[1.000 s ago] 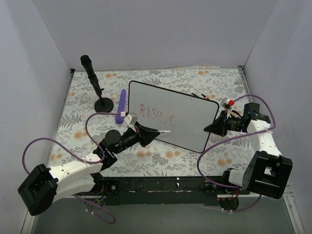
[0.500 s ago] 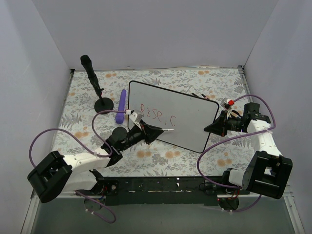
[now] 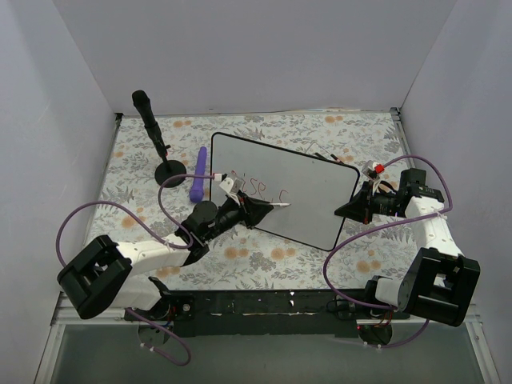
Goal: Write a sentence on the whiteboard
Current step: Write with the whiteboard marker without the cap on the whiteboard.
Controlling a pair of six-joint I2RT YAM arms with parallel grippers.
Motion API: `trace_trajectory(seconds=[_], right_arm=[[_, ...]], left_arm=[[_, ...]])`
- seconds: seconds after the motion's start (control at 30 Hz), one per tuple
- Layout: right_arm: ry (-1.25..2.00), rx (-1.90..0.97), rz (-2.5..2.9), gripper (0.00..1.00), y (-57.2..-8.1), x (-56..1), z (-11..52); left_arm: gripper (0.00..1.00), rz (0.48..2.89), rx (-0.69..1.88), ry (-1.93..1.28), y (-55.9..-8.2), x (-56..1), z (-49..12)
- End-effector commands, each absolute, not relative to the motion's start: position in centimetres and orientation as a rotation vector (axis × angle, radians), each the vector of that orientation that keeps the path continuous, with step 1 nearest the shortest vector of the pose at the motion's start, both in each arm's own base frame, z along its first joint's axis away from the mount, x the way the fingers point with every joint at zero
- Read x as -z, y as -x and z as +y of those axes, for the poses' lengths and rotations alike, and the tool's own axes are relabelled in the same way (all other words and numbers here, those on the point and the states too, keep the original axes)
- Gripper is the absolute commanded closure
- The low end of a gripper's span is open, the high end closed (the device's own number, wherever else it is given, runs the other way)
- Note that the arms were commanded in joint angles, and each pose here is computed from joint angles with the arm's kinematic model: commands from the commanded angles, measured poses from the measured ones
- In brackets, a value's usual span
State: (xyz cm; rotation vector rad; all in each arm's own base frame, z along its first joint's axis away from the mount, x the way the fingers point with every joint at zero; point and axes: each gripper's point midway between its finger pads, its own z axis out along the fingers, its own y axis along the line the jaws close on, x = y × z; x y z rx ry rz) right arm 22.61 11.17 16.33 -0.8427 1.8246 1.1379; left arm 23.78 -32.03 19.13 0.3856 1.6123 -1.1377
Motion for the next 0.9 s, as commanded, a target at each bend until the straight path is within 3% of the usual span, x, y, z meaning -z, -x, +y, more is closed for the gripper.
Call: trace_trajectory(seconds=[0.0,0.87], right_arm=[[0.914,-1.060,1.810,0.99,-23.1,-16.2,10.9],[0.916,-1.057,1.806,0.99,-23.1,-16.3,10.9]], left_arm=[[1.00,1.568,1.088,-0.370,-25.2,-20.8,-32.1],[1.00,1.582,1.050,-0.400,-26.5,-21.5,-33.3]])
